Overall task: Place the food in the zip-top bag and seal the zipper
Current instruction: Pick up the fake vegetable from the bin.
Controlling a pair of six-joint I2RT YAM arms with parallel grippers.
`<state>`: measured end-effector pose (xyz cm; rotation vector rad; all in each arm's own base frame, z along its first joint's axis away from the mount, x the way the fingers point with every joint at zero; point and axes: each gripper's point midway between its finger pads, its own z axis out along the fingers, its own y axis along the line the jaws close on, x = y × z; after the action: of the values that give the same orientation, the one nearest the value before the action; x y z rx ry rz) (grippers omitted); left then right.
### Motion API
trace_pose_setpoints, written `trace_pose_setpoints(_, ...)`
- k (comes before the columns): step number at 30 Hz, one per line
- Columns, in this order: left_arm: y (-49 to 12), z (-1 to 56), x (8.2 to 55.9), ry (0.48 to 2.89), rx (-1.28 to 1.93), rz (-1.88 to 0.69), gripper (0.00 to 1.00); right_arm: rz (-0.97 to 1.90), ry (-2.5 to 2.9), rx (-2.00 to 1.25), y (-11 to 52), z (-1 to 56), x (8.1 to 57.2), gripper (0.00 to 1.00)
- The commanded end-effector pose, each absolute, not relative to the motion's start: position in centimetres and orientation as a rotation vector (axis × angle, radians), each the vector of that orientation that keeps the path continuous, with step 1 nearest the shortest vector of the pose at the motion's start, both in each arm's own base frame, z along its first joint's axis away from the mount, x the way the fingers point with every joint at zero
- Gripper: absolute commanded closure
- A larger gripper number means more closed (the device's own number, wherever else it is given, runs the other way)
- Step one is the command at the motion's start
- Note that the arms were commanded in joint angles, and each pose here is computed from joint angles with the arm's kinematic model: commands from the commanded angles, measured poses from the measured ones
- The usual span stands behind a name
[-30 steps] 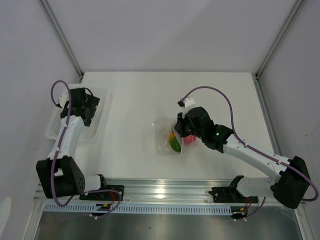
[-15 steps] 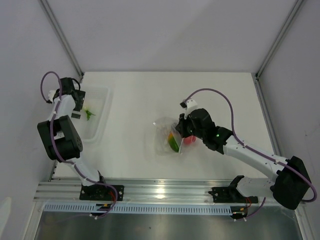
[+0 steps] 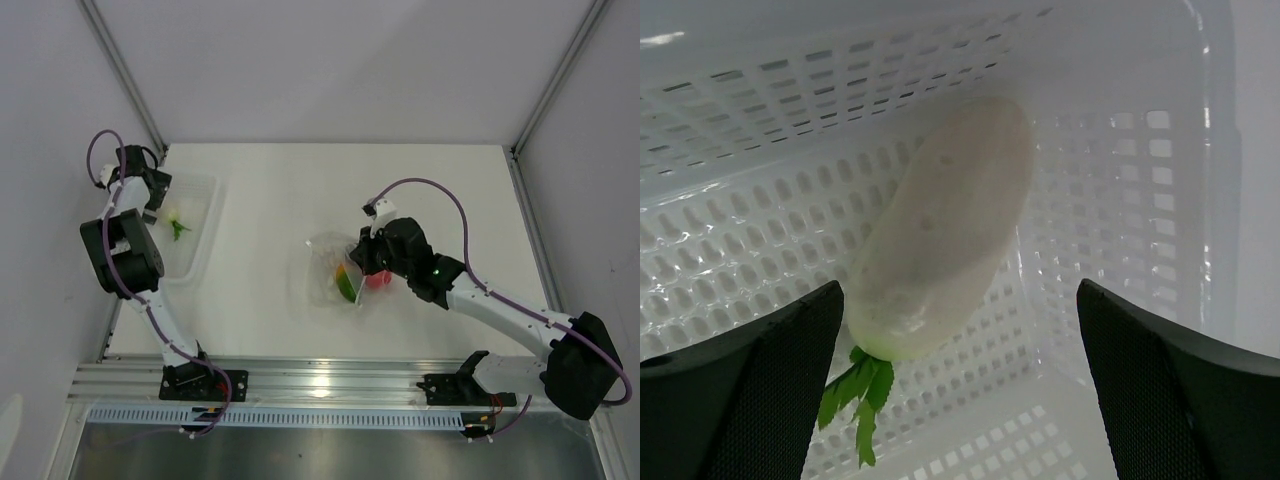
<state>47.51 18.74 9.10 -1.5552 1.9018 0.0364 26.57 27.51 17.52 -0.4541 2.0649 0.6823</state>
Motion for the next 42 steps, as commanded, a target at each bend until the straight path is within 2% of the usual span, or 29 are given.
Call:
trace_pose_setpoints(1,19.3,9.3,48.8,1.928,-1.506,0.003,0.01,0.719,2.015,-0.439,27.9,18.5,27.0,1.00)
trace_pose_setpoints(9,18.7,8.4,49.6,2.002,-1.567,-0.028,0.01,0.716,2.019,-0.419,27.3,18.2,27.2,1.00)
trace_pose_setpoints(24,16.6,4.0,46.6,2.146,-1.816,-0.094,0.04,0.715,2.034,-0.412,27.0,17.6,27.3,1.00)
trace_pose_setpoints(33,17.0,3.8,46.4,2.153,-1.827,-0.112,0.06,0.717,2.028,-0.411,27.0,17.9,27.4,1.00)
trace_pose_setpoints(35,16.9,3.9,46.5,2.154,-1.822,-0.117,0.08,0.722,2.025,-0.411,27.1,18.0,27.4,1.00)
trace_pose_setpoints(37,17.1,4.0,46.6,2.157,-1.803,-0.122,0.13,0.722,2.027,-0.412,27.1,18.0,27.4,1.00)
trace_pose_setpoints(42,17.3,4.6,46.8,2.151,-1.768,-0.124,0.18,0.723,2.030,-0.412,27.1,18.0,27.4,1.00)
